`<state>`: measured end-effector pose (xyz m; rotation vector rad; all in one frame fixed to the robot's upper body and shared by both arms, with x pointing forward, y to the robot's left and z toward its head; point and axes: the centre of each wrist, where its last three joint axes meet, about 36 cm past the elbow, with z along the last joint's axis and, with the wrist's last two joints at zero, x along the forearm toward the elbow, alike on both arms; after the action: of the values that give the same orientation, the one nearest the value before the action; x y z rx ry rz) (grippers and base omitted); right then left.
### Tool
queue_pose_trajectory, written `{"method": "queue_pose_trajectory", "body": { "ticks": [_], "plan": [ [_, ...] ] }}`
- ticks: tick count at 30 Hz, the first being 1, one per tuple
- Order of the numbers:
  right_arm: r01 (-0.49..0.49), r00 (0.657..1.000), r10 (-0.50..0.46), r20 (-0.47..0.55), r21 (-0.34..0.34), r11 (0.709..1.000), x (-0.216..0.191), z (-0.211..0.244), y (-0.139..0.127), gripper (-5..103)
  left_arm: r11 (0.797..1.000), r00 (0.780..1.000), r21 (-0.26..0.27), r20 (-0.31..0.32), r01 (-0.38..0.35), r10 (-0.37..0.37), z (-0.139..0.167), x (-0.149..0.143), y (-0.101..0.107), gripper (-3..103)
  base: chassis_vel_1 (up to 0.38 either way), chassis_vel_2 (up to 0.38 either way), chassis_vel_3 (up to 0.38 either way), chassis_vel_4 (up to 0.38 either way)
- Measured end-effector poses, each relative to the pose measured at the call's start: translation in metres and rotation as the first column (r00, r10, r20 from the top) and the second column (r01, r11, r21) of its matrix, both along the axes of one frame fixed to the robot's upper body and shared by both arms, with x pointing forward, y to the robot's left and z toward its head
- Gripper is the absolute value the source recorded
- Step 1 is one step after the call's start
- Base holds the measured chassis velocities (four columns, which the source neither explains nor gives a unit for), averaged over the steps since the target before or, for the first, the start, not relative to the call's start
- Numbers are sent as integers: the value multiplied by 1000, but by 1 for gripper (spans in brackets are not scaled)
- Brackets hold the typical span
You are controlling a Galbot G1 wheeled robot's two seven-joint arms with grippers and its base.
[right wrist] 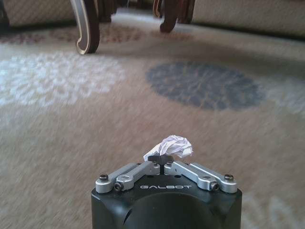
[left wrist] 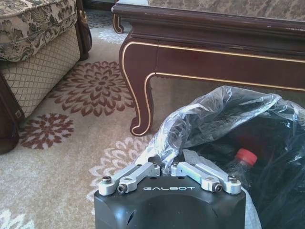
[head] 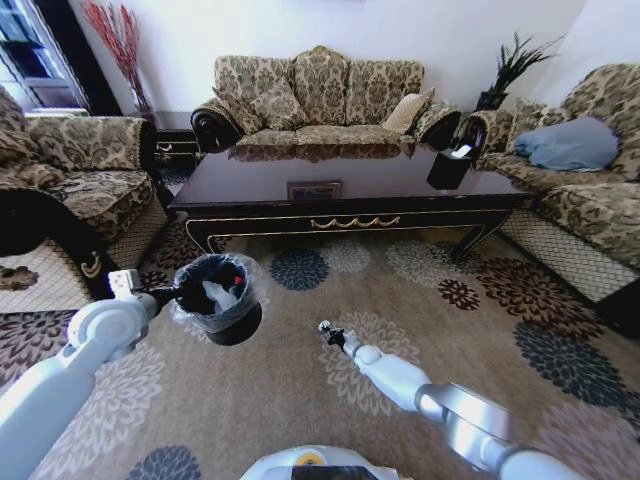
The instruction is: Move to the front of the table and pick up the trash from the floor, then place it into the trash bin.
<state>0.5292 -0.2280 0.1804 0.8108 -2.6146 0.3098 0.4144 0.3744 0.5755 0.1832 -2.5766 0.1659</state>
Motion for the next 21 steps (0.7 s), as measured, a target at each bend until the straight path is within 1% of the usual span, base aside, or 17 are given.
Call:
{"method": "queue_pose_trajectory", "body": {
  "ticks": [1, 3, 4, 5, 6, 7, 8, 10, 12, 13, 14, 17, 18, 20, 21],
  "plan": [
    [19, 999, -20, 29, 6, 1000, 1, 10, -15, 0, 1000, 1000, 0, -4, 3, -3, -2, 0, -2, 4, 0, 0, 0, 0],
    [36, 997, -37, 67, 21, 999, 3, 25, -33, 0, 1000, 1000, -1, -12, 10, -10, -7, -1, -5, 4, 0, 0, 0, 0],
    [36, 997, -37, 67, 21, 999, 3, 25, -33, 0, 1000, 1000, -1, -12, 10, -10, -7, -1, -5, 4, 0, 0, 0, 0],
    [41, 994, -44, 97, 36, 999, 6, 36, -43, 0, 1000, 1000, -3, -17, 16, -16, -11, -2, -9, 4, 0, 0, 0, 0],
    [44, 989, -52, 136, 63, 997, 10, 50, -50, 0, 1000, 999, -11, -25, 23, -23, -16, -5, -14, 4, 0, 0, 0, 0],
    [44, 986, -56, 159, 82, 996, 12, 58, -52, 0, 1000, 999, -15, -31, 27, -27, -19, -7, -16, 4, 0, 0, 0, 0],
    [44, 986, -56, 159, 82, 996, 12, 58, -52, 0, 1000, 999, -15, -31, 27, -27, -19, -7, -16, 4, 0, 0, 0, 0],
    [41, 971, -71, 227, 136, 990, 23, 81, -53, 0, 999, 998, -21, -52, 43, -45, -31, -14, -27, 4, 0, 0, 0, 0],
    [30, 961, -71, 266, 154, 988, 32, 94, -53, 0, 998, 996, -24, -64, 56, -58, -35, -17, -32, 4, 0, 0, 0, 0],
    [30, 961, -71, 266, 154, 988, 32, 94, -53, 0, 998, 996, -24, -64, 56, -58, -35, -17, -32, 4, 0, 0, 0, 0],
    [16, 952, -67, 299, 170, 985, 39, 106, -53, 0, 997, 995, -24, -72, 68, -70, -37, -20, -36, 4, 0, 0, 0, 0],
    [-21, 936, -53, 349, 205, 978, 48, 128, -47, 0, 996, 993, -27, -79, 89, -90, -38, -24, -43, 4, 0, 0, 0, 0],
    [-21, 936, -53, 349, 205, 978, 48, 128, -47, 0, 996, 993, -27, -79, 89, -90, -38, -24, -43, 4, 0, 0, 0, 0],
    [-75, 922, -35, 387, 265, 961, 48, 150, -27, 0, 994, 991, -27, -90, 102, -104, -39, -28, -48, 4, 0, 0, 0, 0],
    [-89, 918, -30, 395, 280, 956, 47, 154, -21, 0, 994, 990, -27, -93, 105, -107, -40, -29, -49, 4, 0, 0, 0, 0]
  ]
}}
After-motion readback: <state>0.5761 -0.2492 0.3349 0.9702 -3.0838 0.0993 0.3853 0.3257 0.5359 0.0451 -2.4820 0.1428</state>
